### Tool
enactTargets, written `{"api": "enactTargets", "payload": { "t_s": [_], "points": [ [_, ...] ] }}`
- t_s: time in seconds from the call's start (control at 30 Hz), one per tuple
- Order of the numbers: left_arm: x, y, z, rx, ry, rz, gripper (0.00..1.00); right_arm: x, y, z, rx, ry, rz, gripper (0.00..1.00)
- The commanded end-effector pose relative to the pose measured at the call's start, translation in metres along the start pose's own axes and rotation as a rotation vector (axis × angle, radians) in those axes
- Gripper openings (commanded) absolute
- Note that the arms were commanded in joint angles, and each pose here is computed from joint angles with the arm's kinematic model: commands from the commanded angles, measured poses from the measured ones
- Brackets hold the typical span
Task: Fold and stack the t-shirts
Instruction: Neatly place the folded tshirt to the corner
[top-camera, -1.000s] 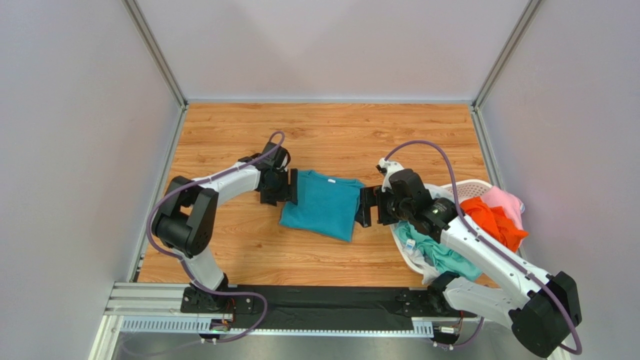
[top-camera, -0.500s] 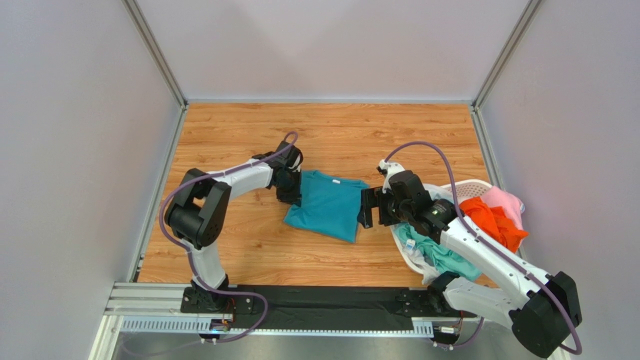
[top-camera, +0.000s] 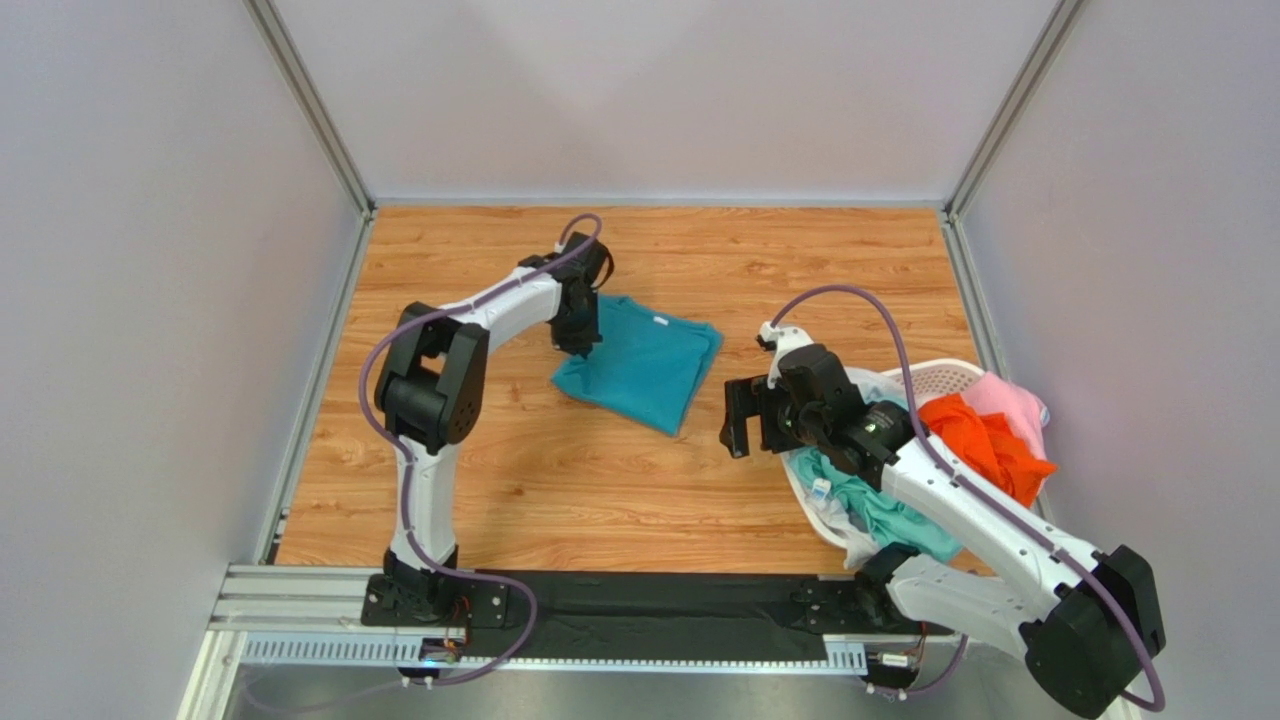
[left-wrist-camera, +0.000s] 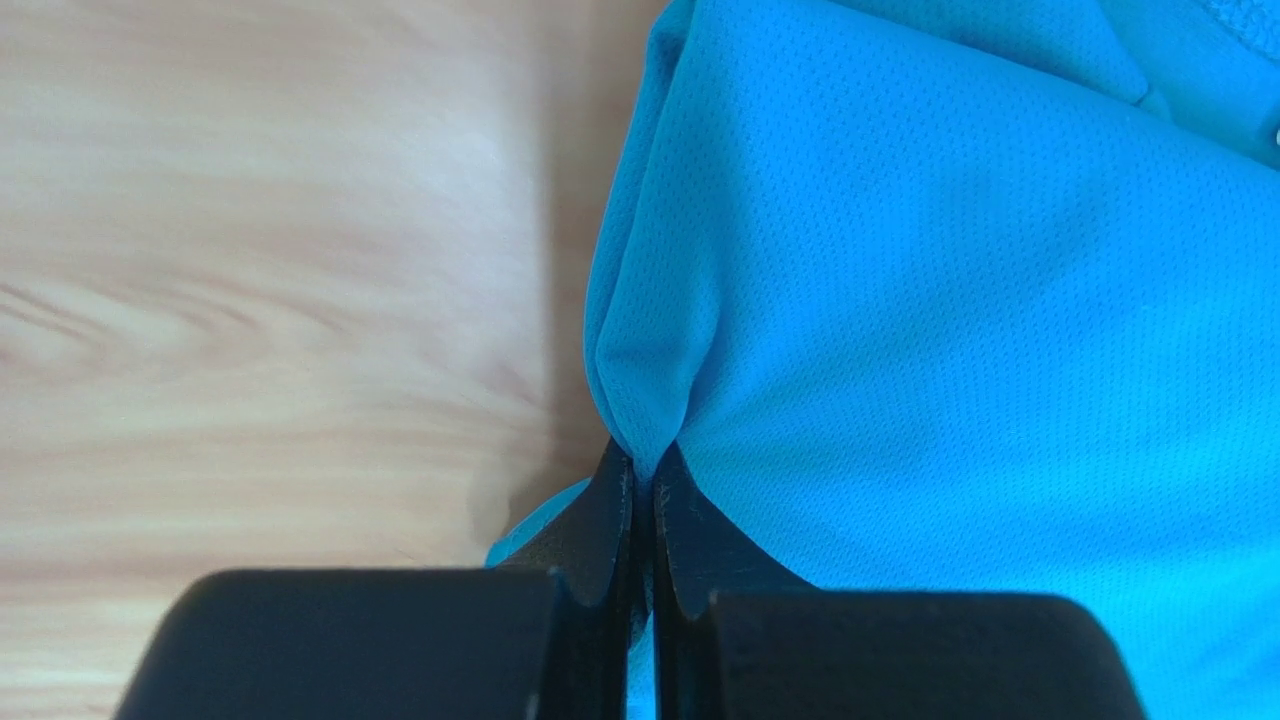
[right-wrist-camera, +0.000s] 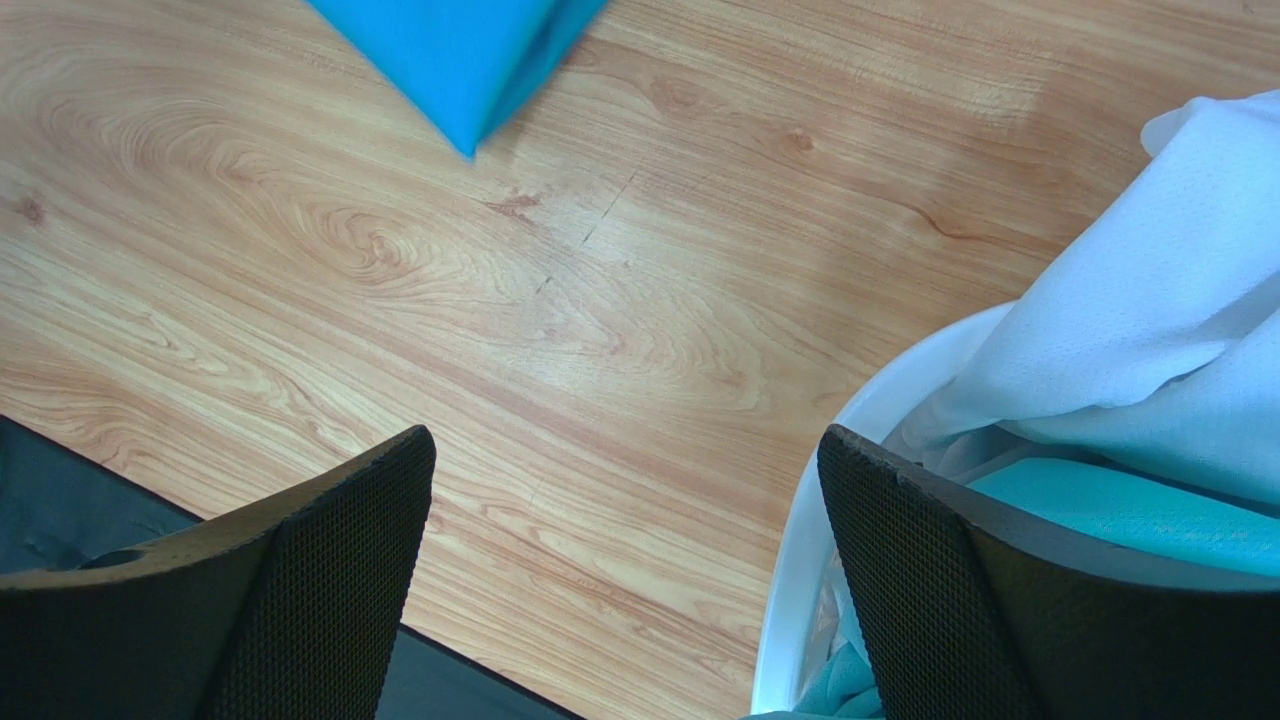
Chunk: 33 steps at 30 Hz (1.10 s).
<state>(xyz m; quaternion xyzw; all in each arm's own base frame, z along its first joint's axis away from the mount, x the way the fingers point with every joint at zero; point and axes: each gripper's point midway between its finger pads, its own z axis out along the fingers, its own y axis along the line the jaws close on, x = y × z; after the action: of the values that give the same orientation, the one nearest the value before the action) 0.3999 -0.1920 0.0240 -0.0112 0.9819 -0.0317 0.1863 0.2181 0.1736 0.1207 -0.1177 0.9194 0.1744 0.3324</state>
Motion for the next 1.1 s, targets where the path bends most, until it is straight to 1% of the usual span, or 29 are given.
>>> {"api": "enactTargets", "payload": {
  "t_s": [0.0,0.03,0.07,0.1,0.13,0.2,0.23,0.3,0.37,0.4,0.43,0.5,0.53,0.6,0.63,0.73,0.77,0.8,0.83,0.87,0.97,1.07],
  "points": [
    [-0.039,0.051,0.004,-0.096,-0.047,-0.029,0.0,-0.011,0.001,-0.002,-0.01,-0.051,-0.025,1.0],
    [-0.054,0.053,0.0,-0.092,-0.075,-0.031,0.0,-0.011,0.0,-0.001,-0.006,-0.053,-0.024,1.0],
    [-0.063,0.067,0.003,-0.102,-0.082,-0.041,0.0,-0.011,0.0,0.0,-0.004,-0.05,-0.026,1.0],
    [-0.07,0.075,0.003,-0.117,-0.094,-0.016,0.0,-0.01,-0.001,0.002,0.001,-0.046,-0.025,1.0],
    [-0.086,0.085,-0.001,-0.134,-0.127,-0.015,0.0,-0.01,-0.001,0.002,0.001,-0.042,-0.026,1.0],
    [-0.096,0.097,0.004,-0.151,-0.135,0.033,0.0,-0.009,-0.003,0.005,0.008,-0.032,-0.026,1.0],
    [-0.106,0.109,0.002,-0.173,-0.156,0.029,0.0,-0.01,-0.003,0.005,0.011,-0.031,-0.025,1.0],
    [-0.111,0.126,0.011,-0.206,-0.146,0.047,0.0,-0.008,-0.006,0.007,0.019,-0.024,-0.023,1.0],
    [-0.132,0.157,0.007,-0.227,-0.168,-0.01,0.0,-0.006,-0.009,0.009,0.037,-0.019,-0.02,1.0],
    [-0.128,0.158,0.012,-0.23,-0.151,-0.005,0.0,-0.006,-0.009,0.009,0.037,-0.019,-0.02,1.0],
    [-0.139,0.175,0.008,-0.239,-0.171,-0.039,0.0,-0.007,-0.01,0.009,0.045,-0.02,-0.022,1.0],
    [-0.146,0.192,0.01,-0.249,-0.177,-0.061,0.0,-0.007,-0.012,0.011,0.053,-0.013,-0.021,1.0],
    [-0.149,0.21,0.009,-0.268,-0.181,-0.085,0.0,-0.008,-0.013,0.011,0.061,-0.016,-0.019,1.0],
    [-0.152,0.222,0.016,-0.284,-0.186,-0.09,0.0,-0.009,-0.014,0.012,0.069,-0.011,-0.019,1.0],
    [-0.156,0.244,0.018,-0.303,-0.194,-0.119,0.0,-0.009,-0.016,0.012,0.077,-0.012,-0.019,1.0],
    [-0.171,0.269,0.018,-0.325,-0.234,-0.133,0.0,-0.007,-0.018,0.013,0.092,-0.008,-0.01,1.0],
    [-0.176,0.274,0.017,-0.325,-0.246,-0.127,0.0,-0.006,-0.019,0.014,0.095,-0.003,-0.007,1.0],
    [-0.187,0.279,0.011,-0.323,-0.277,-0.151,0.0,-0.006,-0.019,0.014,0.098,-0.001,-0.006,1.0],
    [-0.187,0.282,0.016,-0.259,-0.268,-0.168,0.0,-0.006,-0.02,0.014,0.101,0.001,-0.001,1.0],
    [-0.191,0.285,0.014,-0.24,-0.281,-0.197,0.0,-0.006,-0.02,0.013,0.105,-0.002,0.001,1.0],
    [-0.201,0.303,0.006,-0.259,-0.323,-0.261,0.0,-0.008,-0.023,0.012,0.126,-0.004,0.001,1.0],
    [-0.214,0.305,-0.003,-0.268,-0.36,-0.215,0.0,-0.012,-0.023,0.011,0.13,-0.007,0.001,1.0]
  ]
}}
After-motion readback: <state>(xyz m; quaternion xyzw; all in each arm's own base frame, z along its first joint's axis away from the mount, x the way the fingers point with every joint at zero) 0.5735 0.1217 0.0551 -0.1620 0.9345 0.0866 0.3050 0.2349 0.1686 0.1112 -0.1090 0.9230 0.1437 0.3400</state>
